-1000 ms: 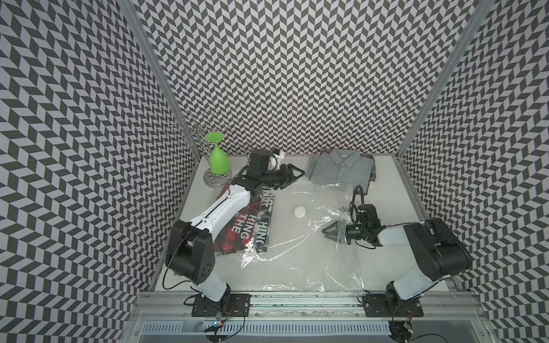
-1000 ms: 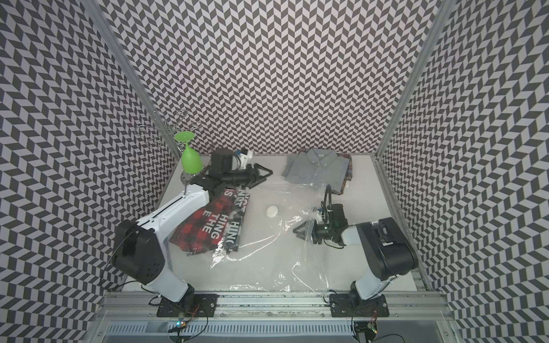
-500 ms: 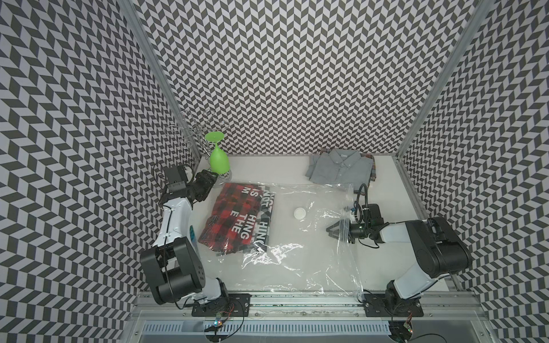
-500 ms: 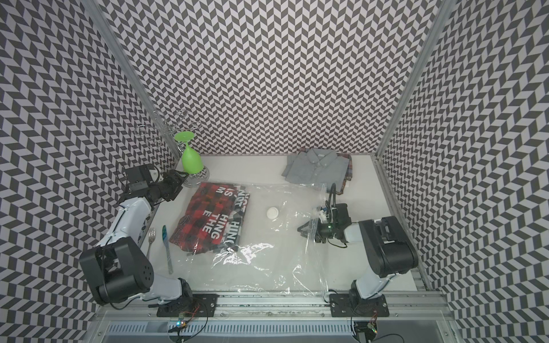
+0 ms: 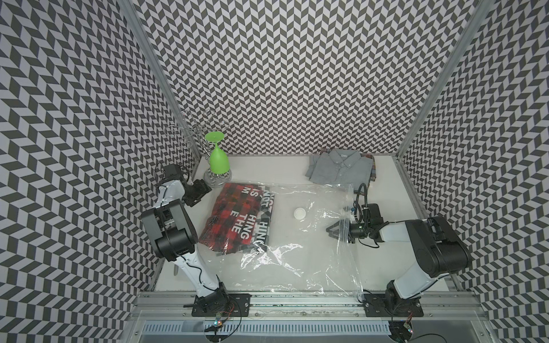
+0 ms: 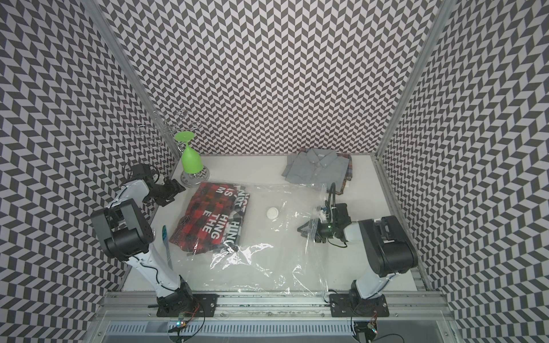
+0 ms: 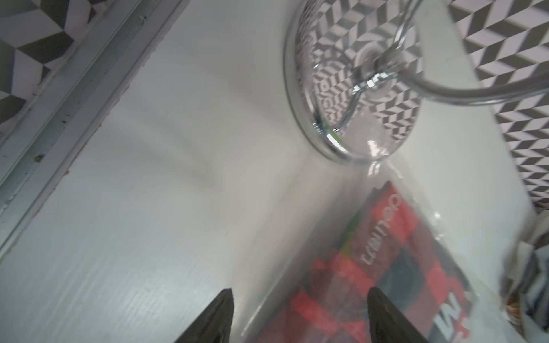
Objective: Take the shirt out of the vacuum bag
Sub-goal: Adjust the vacuum bag at the center of the board.
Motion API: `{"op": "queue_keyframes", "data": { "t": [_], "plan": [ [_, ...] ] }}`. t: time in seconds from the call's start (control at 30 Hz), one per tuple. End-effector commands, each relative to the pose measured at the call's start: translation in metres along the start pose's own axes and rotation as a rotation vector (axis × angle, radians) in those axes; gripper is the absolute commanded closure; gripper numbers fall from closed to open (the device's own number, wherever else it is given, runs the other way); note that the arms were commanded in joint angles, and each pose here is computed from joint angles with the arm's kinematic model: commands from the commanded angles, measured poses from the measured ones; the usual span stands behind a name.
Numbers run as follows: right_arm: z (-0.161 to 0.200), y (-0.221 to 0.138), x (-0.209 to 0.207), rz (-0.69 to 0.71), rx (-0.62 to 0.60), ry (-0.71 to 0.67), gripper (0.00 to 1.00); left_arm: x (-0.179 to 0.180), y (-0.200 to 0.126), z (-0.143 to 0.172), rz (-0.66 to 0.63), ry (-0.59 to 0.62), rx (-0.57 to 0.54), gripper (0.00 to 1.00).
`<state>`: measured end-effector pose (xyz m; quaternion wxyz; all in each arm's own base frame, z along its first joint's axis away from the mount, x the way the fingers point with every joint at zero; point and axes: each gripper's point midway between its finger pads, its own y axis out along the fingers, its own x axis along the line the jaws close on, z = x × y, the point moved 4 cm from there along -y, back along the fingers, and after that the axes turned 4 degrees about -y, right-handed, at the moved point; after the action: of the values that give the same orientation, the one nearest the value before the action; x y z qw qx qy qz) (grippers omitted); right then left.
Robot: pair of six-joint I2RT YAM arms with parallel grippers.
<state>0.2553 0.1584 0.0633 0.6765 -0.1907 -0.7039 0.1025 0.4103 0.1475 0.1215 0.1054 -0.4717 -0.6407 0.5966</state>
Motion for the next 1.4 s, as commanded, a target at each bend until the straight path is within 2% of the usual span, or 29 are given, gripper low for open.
{"op": "queue_keyframes", "data": {
  "t": [0.0,0.17,0.47,0.6,0.73,0.83,1.07,1.3,1.37],
  "plan": [
    [-0.004,0.002,-0.003,0.006,-0.002,-0.026,0.55,0.012,0.008,0.000,-0.110,0.091,0.039,0.27],
    [-0.005,0.003,-0.004,0.006,-0.002,-0.025,0.54,0.018,0.021,-0.004,-0.161,0.131,0.043,0.27],
    [-0.005,0.004,-0.006,0.017,0.007,-0.023,0.54,0.000,0.032,0.005,-0.008,0.158,0.034,0.28],
    [-0.005,0.005,-0.007,0.017,0.010,-0.021,0.54,-0.002,0.039,0.013,0.040,0.154,0.064,0.29],
    [-0.004,0.005,-0.007,0.018,0.011,-0.024,0.54,-0.006,0.041,0.019,0.080,0.150,0.066,0.32],
    [-0.004,0.005,-0.007,0.019,0.013,-0.025,0.54,-0.009,0.040,0.022,0.111,0.152,0.064,0.37],
    [-0.003,0.006,-0.008,0.020,0.018,-0.025,0.54,-0.004,0.046,0.029,0.105,0.146,0.086,0.59],
    [-0.001,0.006,-0.009,0.027,0.024,-0.030,0.54,0.004,0.053,0.031,0.067,0.133,0.094,0.67],
    [0.000,0.006,-0.010,0.029,0.026,-0.029,0.54,0.007,0.055,0.033,0.061,0.126,0.103,0.75]
  ]
}}
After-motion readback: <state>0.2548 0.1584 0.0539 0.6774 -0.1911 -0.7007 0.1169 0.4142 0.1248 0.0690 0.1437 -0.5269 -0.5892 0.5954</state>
